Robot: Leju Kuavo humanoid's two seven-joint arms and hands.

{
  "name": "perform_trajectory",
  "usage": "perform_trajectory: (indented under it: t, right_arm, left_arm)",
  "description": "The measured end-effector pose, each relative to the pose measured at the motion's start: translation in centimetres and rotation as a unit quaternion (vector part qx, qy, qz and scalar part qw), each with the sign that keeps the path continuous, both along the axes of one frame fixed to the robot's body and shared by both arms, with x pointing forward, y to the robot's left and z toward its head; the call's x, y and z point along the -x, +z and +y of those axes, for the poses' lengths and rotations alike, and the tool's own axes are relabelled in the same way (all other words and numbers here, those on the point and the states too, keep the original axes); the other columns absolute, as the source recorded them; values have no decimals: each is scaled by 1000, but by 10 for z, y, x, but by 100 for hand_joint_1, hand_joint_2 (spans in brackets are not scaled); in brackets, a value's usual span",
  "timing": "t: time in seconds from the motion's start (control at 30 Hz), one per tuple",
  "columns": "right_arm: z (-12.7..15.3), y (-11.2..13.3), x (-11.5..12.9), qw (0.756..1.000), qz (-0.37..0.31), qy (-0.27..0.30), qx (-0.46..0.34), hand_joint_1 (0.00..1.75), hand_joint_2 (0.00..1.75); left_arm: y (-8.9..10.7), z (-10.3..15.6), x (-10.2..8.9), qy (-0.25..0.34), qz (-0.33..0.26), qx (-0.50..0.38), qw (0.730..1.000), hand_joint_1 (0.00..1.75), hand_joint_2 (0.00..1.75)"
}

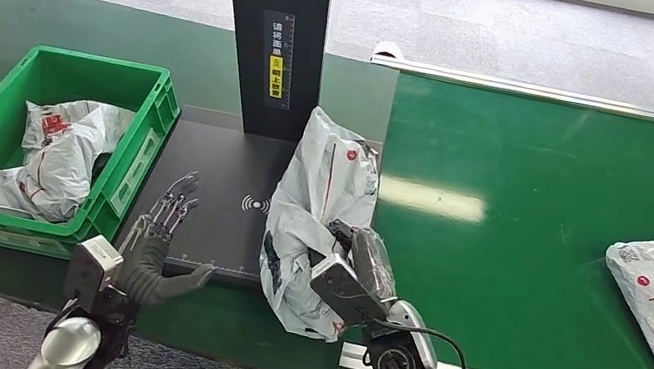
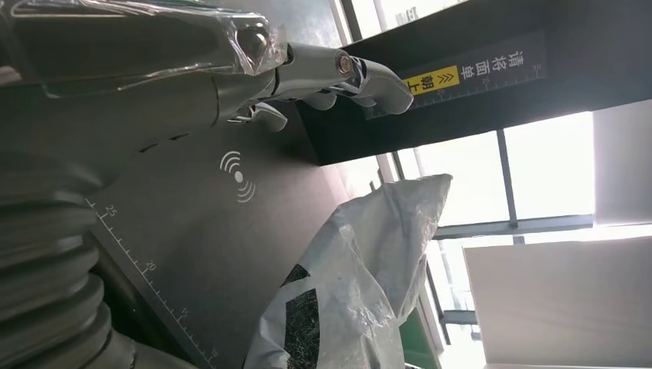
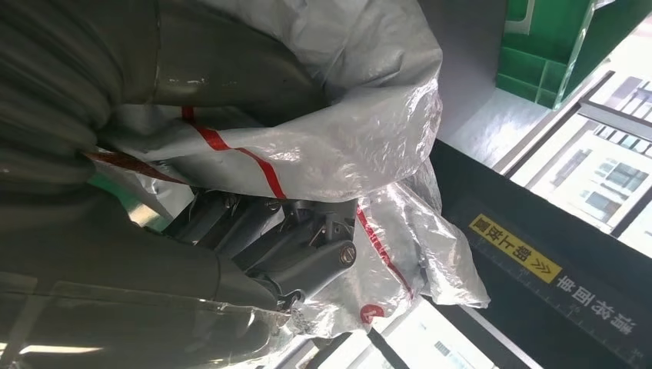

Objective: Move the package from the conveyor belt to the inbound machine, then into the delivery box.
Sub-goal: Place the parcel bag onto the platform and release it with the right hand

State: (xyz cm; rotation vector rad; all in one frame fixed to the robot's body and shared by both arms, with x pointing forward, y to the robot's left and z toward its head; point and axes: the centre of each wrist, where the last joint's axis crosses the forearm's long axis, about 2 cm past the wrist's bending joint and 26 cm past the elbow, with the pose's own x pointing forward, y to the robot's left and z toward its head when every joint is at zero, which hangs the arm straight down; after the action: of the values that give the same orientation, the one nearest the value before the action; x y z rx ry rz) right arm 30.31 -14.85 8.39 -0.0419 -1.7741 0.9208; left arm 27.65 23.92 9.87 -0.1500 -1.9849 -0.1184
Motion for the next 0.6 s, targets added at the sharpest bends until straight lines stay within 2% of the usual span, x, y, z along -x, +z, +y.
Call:
perform_trajectory:
  t: [0.27, 0.47, 0.6]
  right_arm:
    - [-4, -4, 0, 1000, 9, -9, 2, 175, 175]
    - [-10, -6, -3, 999, 17, -37, -4, 175, 175]
    - [-13, -8, -3, 999, 29, -31, -12, 172, 175]
  left_arm:
    - [0, 0, 0, 0, 0, 0, 1000, 0, 175]
    - [-1, 0, 1, 2, 2, -1, 1000, 0, 175]
    - [-1, 0, 1, 3, 2, -3, 1000, 0, 175]
